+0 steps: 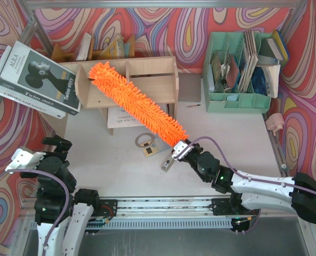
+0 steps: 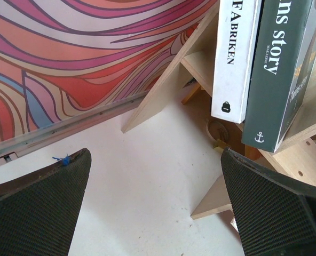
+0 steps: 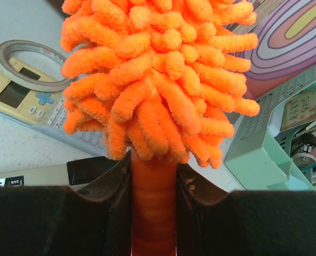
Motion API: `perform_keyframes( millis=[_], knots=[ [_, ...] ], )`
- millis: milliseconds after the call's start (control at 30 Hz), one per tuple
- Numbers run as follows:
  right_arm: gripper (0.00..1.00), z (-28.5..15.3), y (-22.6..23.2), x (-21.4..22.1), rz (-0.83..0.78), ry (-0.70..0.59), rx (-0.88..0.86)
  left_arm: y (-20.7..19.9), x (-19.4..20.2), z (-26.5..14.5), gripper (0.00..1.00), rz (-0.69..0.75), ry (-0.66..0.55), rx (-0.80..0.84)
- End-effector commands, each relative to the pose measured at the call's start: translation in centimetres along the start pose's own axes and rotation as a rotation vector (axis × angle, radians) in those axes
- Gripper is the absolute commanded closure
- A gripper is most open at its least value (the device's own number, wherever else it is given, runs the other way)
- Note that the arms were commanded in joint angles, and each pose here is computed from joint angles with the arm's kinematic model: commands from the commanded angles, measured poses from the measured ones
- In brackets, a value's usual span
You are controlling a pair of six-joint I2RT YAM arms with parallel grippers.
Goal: Dust the bookshelf with a duster
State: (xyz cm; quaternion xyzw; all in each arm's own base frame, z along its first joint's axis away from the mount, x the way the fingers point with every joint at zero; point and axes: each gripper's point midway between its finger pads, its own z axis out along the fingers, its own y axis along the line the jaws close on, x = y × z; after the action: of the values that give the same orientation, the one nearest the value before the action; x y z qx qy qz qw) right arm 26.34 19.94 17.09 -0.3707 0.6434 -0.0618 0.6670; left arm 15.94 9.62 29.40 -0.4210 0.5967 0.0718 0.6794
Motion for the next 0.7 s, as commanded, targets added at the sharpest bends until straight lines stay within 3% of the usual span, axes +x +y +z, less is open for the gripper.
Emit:
perform_keyframes(
  millis=[0, 267, 533, 667],
  knots=[
    [1.0, -0.1, -0.4, -0.9, 0.06, -0.02, 0.026, -0.3, 0.4, 0.2, 0.01, 0.018, 0.006, 0.013],
    [1.0, -1.4, -5.7, -6.7, 0.201, -0.15, 0.172, -0.3, 0.5, 0.3, 0.01, 0.02, 0.008, 0.013],
    [1.0, -2.5, -10.1, -8.6, 0.394, -0.104, 0.328, -0.4, 0.5, 0.3, 0.01, 0.02, 0.009, 0.014],
    [1.0, -2.2, -10.1, -7.9, 0.483, -0.022, 0.359, -0.3, 0.5, 0.3, 0.01, 0.02, 0.008, 0.014]
  ],
)
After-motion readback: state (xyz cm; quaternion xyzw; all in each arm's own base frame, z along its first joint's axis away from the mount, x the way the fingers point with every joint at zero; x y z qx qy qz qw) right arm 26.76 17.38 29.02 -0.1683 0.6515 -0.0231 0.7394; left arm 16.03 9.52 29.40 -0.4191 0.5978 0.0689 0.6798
